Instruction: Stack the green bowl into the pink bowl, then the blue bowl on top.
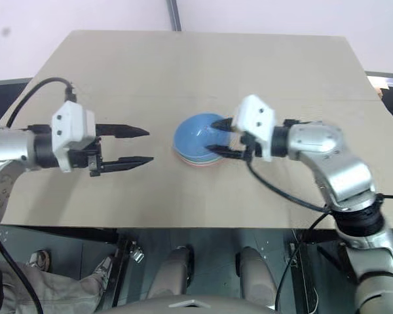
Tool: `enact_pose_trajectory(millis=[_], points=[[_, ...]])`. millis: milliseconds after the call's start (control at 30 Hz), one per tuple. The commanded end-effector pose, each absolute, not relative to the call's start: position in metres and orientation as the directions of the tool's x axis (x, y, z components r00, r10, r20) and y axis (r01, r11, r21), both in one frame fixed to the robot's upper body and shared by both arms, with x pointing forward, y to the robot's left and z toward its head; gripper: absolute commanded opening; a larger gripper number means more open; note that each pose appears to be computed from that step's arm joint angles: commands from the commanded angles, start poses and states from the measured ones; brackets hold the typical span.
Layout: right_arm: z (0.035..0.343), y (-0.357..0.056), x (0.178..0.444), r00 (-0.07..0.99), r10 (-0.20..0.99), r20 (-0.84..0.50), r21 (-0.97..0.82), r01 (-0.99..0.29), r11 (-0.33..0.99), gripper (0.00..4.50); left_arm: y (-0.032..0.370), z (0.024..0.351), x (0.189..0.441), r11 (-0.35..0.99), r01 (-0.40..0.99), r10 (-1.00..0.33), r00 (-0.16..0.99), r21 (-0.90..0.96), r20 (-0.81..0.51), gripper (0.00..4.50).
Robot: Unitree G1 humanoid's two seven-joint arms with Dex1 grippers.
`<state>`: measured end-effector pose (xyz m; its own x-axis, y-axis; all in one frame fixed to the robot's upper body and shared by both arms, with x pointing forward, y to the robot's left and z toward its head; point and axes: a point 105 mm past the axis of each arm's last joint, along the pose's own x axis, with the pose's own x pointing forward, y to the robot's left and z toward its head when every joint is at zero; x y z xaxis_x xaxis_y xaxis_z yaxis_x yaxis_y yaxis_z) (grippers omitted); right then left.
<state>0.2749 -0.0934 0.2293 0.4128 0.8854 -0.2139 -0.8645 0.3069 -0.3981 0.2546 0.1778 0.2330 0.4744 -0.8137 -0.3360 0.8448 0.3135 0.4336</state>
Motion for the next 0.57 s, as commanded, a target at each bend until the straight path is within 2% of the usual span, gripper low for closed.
enact_pose_trajectory(millis=[33,67,133,167,233,567], points=[[0.241,-0.134,0.265,0.569,0.792,-0.22,-0.422,-0.788,0.448,4.31,0.198,0.246,0.246,0.386,0.817,-0.792,0.532,0.429,-0.3,3.07],[0.239,-0.142,0.263,0.595,0.768,-0.237,-0.417,-0.776,0.473,4.5,0.201,0.245,0.243,0.397,0.821,-0.792,0.532,0.409,-0.299,3.34],[0.237,-0.154,0.256,0.612,0.743,-0.272,-0.401,-0.774,0.491,4.5,0.208,0.238,0.237,0.402,0.83,-0.777,0.533,0.388,-0.335,4.17],[0.236,-0.158,0.253,0.613,0.738,-0.283,-0.391,-0.776,0.494,4.5,0.211,0.236,0.237,0.413,0.82,-0.762,0.55,0.396,-0.342,4.41],[0.236,-0.161,0.25,0.6,0.742,-0.299,-0.376,-0.789,0.487,4.5,0.22,0.234,0.242,0.455,0.796,-0.726,0.591,0.399,-0.352,4.41],[0.239,-0.159,0.258,0.595,0.744,-0.305,-0.411,-0.787,0.46,4.5,0.216,0.23,0.24,0.4,0.824,-0.76,0.543,0.402,-0.358,4.41]])
